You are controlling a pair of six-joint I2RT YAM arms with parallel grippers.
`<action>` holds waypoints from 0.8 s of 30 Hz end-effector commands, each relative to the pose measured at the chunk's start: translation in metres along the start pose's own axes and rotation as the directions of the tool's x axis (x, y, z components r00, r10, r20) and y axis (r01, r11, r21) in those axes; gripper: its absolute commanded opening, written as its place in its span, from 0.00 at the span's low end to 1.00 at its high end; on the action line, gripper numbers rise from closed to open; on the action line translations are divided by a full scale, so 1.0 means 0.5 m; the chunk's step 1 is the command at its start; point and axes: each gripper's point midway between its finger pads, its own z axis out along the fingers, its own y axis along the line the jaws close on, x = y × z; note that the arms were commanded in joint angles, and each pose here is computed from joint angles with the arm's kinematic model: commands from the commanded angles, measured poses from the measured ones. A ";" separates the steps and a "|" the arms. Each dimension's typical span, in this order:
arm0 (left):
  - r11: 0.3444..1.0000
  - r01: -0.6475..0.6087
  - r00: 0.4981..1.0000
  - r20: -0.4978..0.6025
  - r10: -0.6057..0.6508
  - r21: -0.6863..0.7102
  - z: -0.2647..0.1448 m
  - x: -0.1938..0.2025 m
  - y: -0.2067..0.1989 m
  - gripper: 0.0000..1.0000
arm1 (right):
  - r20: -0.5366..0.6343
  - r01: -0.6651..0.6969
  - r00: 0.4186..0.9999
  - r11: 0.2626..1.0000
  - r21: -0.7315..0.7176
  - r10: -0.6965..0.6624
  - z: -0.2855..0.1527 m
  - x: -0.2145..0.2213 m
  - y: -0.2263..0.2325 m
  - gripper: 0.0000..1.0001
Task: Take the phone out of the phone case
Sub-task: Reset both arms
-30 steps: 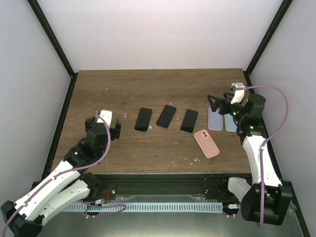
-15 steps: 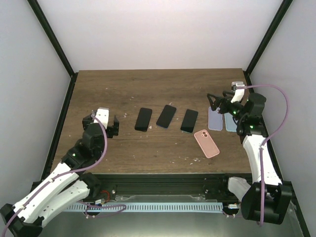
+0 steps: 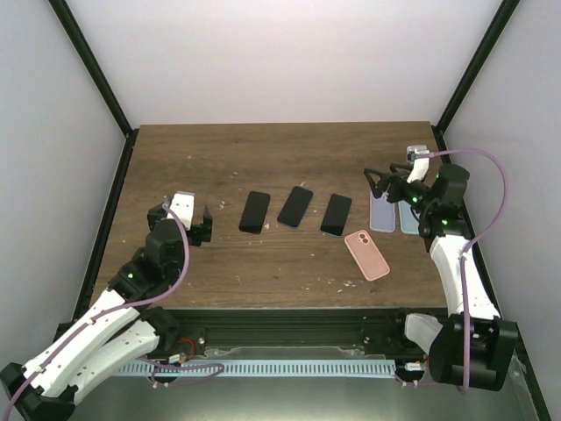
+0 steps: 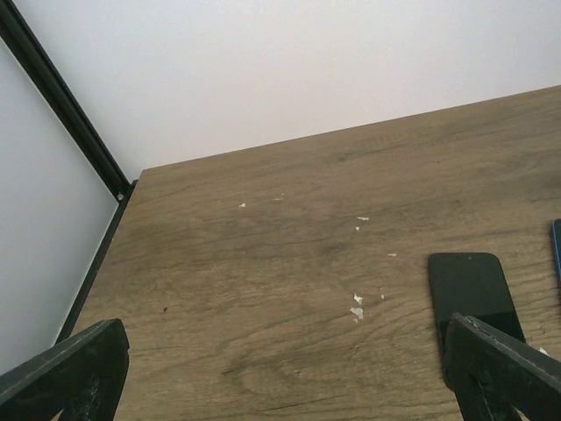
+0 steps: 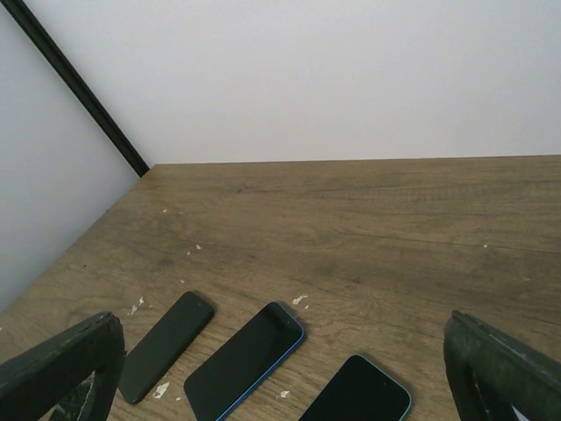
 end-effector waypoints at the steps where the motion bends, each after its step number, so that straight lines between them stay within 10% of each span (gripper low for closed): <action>1: 1.000 0.002 1.000 0.019 -0.002 0.012 -0.002 -0.006 -0.001 1.00 | 0.022 0.029 0.999 0.999 -0.029 -0.029 -0.005 -0.011 0.009 1.00; 24: 0.999 -0.010 1.000 0.002 0.010 0.041 0.001 0.000 -0.014 1.00 | 0.001 0.022 1.000 0.998 -0.057 -0.022 -0.001 0.001 0.014 1.00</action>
